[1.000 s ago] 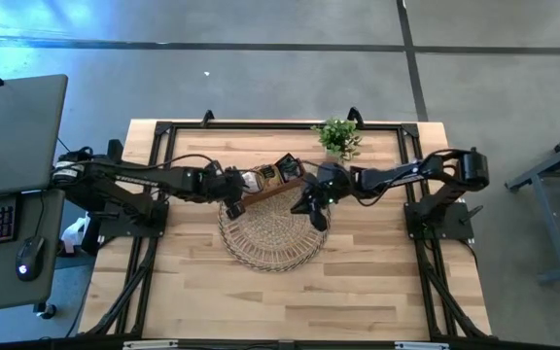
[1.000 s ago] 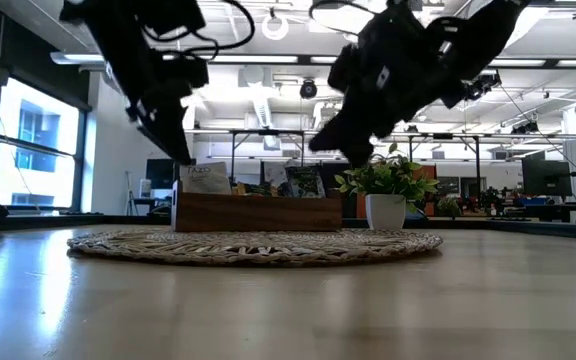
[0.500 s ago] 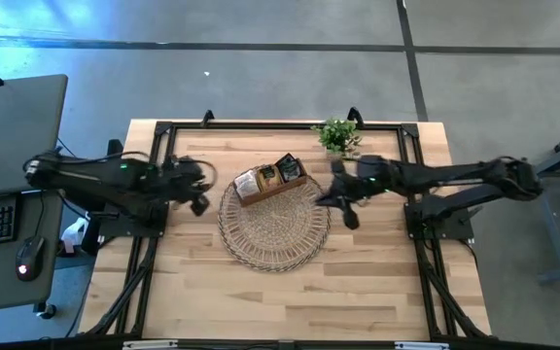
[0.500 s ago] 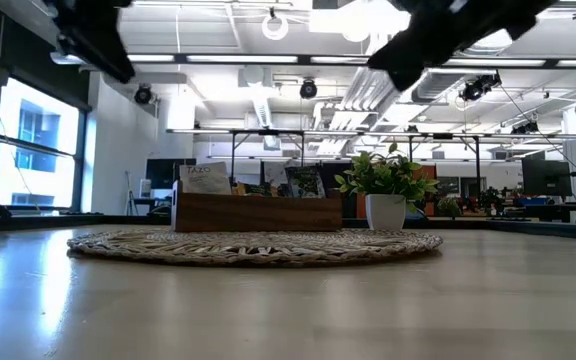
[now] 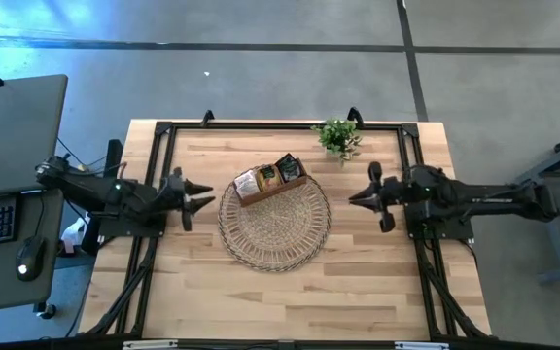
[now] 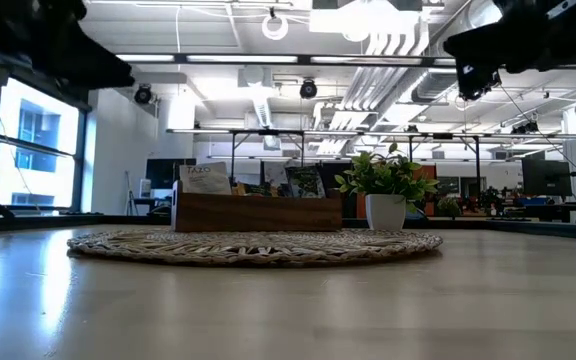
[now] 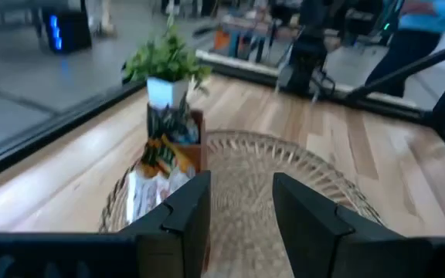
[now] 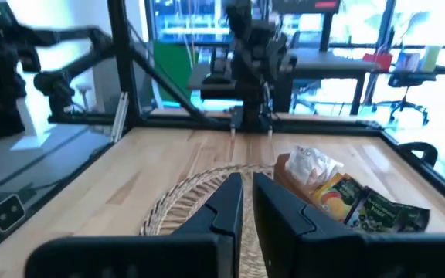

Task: Pick & Place Tea
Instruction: Return to Home Position

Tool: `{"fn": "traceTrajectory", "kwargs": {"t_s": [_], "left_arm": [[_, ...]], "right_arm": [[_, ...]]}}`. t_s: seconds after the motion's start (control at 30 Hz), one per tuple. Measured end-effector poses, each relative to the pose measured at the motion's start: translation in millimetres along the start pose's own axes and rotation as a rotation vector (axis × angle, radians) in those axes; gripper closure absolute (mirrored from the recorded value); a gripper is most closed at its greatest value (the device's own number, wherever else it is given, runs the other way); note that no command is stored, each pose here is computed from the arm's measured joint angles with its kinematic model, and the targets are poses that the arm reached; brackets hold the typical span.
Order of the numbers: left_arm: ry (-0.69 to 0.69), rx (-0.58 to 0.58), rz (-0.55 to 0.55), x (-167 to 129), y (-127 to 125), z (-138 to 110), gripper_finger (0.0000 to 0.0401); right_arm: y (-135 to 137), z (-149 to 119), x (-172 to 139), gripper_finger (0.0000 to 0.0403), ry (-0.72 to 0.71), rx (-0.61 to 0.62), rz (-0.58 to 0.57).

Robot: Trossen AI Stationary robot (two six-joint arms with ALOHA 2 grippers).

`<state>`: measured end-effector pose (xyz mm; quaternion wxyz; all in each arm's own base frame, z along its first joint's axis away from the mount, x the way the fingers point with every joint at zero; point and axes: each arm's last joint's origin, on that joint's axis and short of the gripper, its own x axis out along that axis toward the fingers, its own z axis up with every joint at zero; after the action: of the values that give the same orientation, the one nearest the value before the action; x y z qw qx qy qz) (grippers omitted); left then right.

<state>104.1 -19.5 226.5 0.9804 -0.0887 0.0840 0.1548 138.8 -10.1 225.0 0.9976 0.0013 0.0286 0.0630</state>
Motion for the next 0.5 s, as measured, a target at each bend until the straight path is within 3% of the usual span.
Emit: {"fn": "traceTrajectory", "kwargs": {"t_s": [0.17, 0.5], "left_arm": [[-0.036, 0.037, -0.005, 5.6, 4.0, -26.5, 0.0263], [-0.14, 0.004, -0.009, -5.3, 11.1, -20.7, 0.0263]], "right_arm": [[4.2, -8.5, -17.4, 0.0378, -0.046, -0.024, -0.01], [8.7, -24.3, -39.0, 0.0371, -0.166, -0.03, -0.052]]}}
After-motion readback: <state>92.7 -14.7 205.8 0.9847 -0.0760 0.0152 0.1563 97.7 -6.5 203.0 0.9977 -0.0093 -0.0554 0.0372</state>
